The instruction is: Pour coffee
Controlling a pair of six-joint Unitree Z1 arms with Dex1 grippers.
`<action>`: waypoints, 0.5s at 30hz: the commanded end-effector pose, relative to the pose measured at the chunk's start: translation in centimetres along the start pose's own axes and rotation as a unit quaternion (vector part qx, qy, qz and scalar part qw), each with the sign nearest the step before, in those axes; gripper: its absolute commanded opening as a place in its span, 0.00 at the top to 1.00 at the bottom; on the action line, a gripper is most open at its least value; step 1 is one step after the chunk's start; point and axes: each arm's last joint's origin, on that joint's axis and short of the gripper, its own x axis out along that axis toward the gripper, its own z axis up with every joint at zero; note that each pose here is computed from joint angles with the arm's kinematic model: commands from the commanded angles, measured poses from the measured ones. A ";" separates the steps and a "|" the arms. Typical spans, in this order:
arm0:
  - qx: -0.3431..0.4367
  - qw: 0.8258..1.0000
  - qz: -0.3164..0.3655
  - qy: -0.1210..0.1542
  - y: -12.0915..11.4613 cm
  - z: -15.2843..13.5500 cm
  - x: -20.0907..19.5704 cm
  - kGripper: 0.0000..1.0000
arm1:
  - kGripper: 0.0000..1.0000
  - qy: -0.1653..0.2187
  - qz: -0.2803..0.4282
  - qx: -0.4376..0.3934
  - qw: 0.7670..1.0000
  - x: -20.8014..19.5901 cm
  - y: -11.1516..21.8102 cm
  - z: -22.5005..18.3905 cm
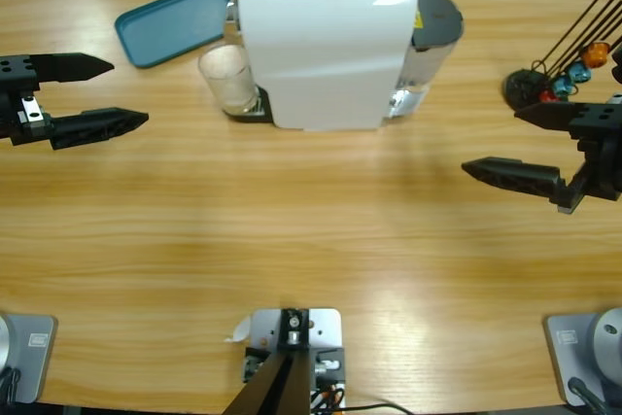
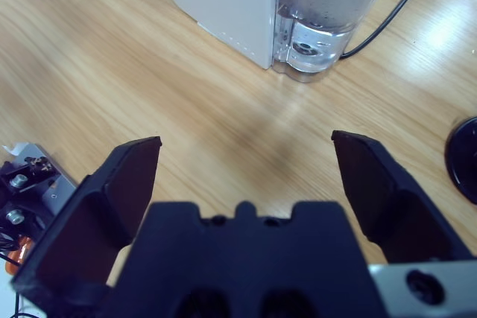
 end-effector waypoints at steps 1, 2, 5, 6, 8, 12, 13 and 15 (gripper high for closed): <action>0.005 1.000 -0.019 0.021 -0.2 -1.1 0.7 0.00 | 0.00 0.029 -0.003 -0.003 1.000 0.6 -0.2 -1.2; 0.010 0.999 -0.023 0.022 -0.2 -1.2 0.7 0.00 | 0.00 0.029 -0.002 -0.003 1.000 0.6 -0.2 -1.2; 0.023 0.999 -0.026 0.027 -0.1 -1.3 1.0 0.00 | 0.00 0.028 -0.001 -0.004 1.000 0.6 -0.2 -1.2; 0.027 0.999 -0.026 0.031 0.1 -1.4 1.4 0.00 | 0.00 0.028 -0.001 -0.003 1.000 0.5 -0.2 -1.2; 0.033 0.999 -0.023 0.033 0.9 -1.4 2.6 0.00 | 0.00 0.028 -0.001 -0.004 1.000 0.5 -0.2 -1.2; 0.044 0.998 -0.023 0.024 2.5 -1.5 4.9 0.00 | 0.00 0.031 -0.001 -0.004 1.000 0.4 -0.2 -1.1; 0.050 0.998 -0.024 0.023 2.8 -1.6 5.5 0.00 | 0.00 0.034 -0.001 -0.004 0.999 0.5 -0.2 -1.1; 0.055 0.998 -0.026 0.020 3.4 -1.8 6.4 0.00 | 0.00 0.038 0.000 -0.003 0.999 0.8 -0.2 -1.1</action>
